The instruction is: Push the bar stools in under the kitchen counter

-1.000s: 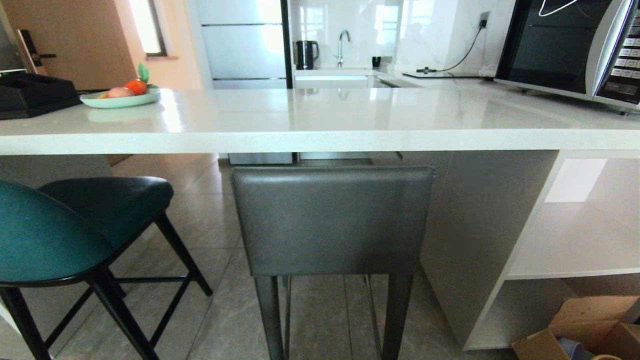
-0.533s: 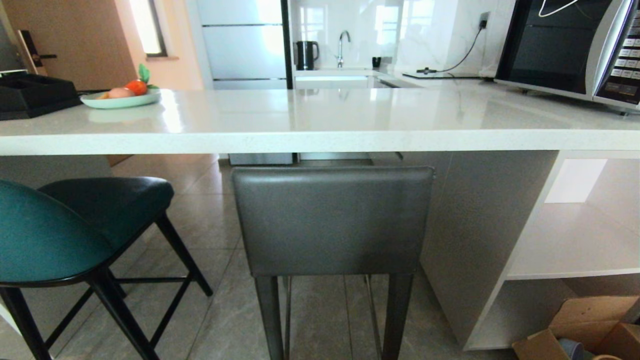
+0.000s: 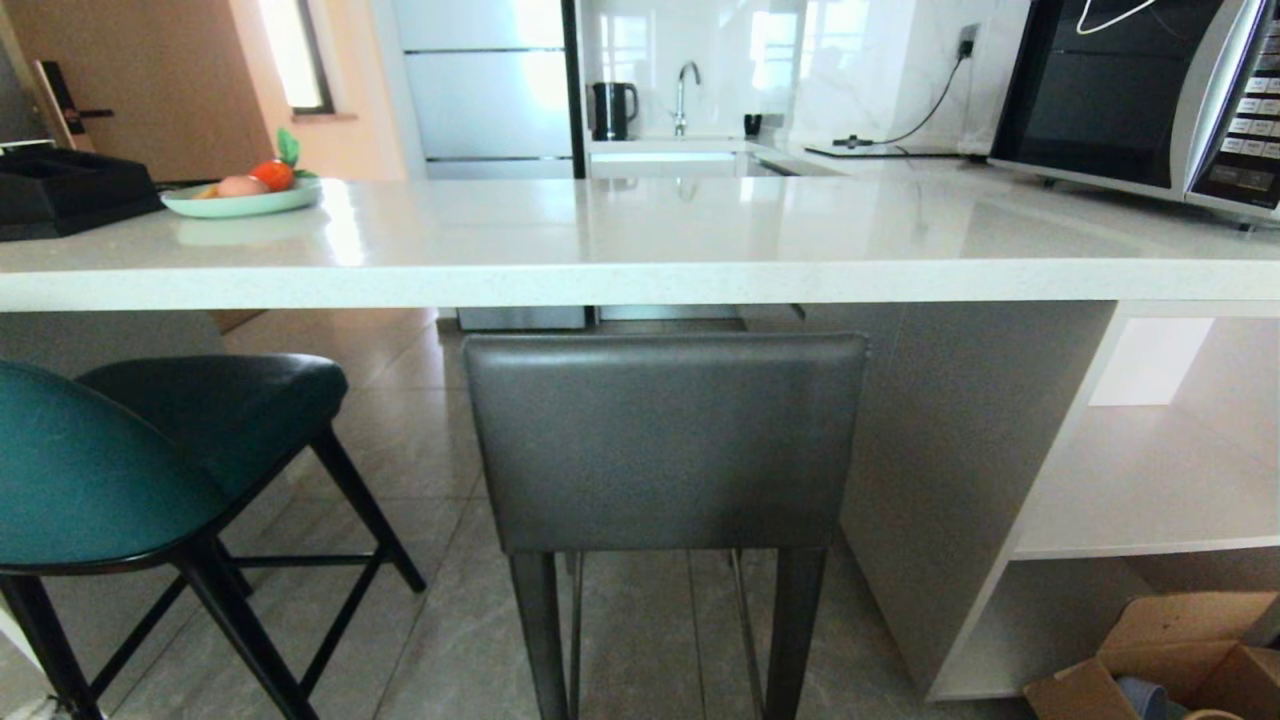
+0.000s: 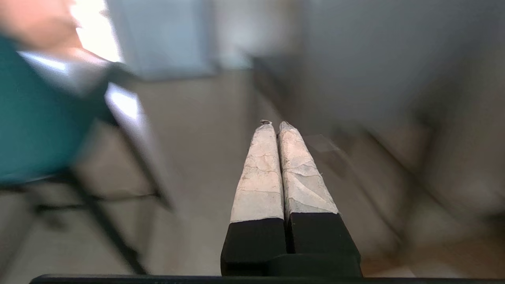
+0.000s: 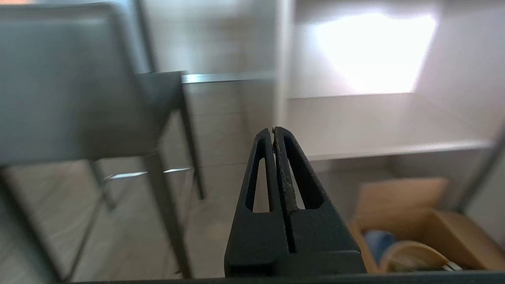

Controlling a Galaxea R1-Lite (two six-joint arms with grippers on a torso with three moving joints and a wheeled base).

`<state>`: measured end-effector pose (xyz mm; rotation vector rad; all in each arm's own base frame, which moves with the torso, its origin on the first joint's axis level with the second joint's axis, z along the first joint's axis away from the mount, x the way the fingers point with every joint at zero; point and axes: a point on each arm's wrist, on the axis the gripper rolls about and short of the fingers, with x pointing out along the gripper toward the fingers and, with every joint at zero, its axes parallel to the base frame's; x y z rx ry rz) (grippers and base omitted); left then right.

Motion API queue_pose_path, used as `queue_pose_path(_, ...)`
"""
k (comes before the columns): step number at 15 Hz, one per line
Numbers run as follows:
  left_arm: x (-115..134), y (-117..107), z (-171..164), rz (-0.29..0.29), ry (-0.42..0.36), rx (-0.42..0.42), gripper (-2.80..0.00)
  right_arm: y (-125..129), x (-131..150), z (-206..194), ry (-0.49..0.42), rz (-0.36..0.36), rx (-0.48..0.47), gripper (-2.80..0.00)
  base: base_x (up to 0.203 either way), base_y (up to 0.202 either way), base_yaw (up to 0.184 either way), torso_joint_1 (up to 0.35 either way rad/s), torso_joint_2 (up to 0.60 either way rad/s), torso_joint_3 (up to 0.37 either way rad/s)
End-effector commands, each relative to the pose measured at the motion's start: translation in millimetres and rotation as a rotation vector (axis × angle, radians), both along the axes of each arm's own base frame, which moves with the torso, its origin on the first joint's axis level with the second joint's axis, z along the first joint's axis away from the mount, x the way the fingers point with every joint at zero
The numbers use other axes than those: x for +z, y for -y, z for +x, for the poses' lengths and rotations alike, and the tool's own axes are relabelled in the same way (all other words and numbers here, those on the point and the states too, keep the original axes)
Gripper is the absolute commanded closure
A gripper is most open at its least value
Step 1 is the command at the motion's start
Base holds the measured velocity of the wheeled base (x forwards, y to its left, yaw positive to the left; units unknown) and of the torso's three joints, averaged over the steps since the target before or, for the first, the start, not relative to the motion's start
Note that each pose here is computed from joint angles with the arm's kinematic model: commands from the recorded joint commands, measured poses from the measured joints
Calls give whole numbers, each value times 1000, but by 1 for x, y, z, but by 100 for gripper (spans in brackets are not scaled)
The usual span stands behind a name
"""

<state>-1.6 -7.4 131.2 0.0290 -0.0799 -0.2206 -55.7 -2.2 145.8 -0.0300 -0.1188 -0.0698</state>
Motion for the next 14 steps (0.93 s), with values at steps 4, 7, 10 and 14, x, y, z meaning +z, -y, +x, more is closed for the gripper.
queue_pose_path(4,16,8,-12,-30,-146,-357,0,-1,-1,-6,-7,48,37,0,0,0,0,0,0,0)
queue_pose_path(7,9,8,-11,-5,-156,-339,0,-1,-6,-4,-31,51,52,0,0,0,0,0,0,0)
queue_pose_path(10,29,6,-15,13,-123,-458,0,-1,-7,-3,-36,66,52,0,0,0,0,0,0,0)
queue_pose_path(14,24,0,-14,-1,-156,-358,0,-1,-11,-1,-51,81,48,0,0,0,0,0,0,0)
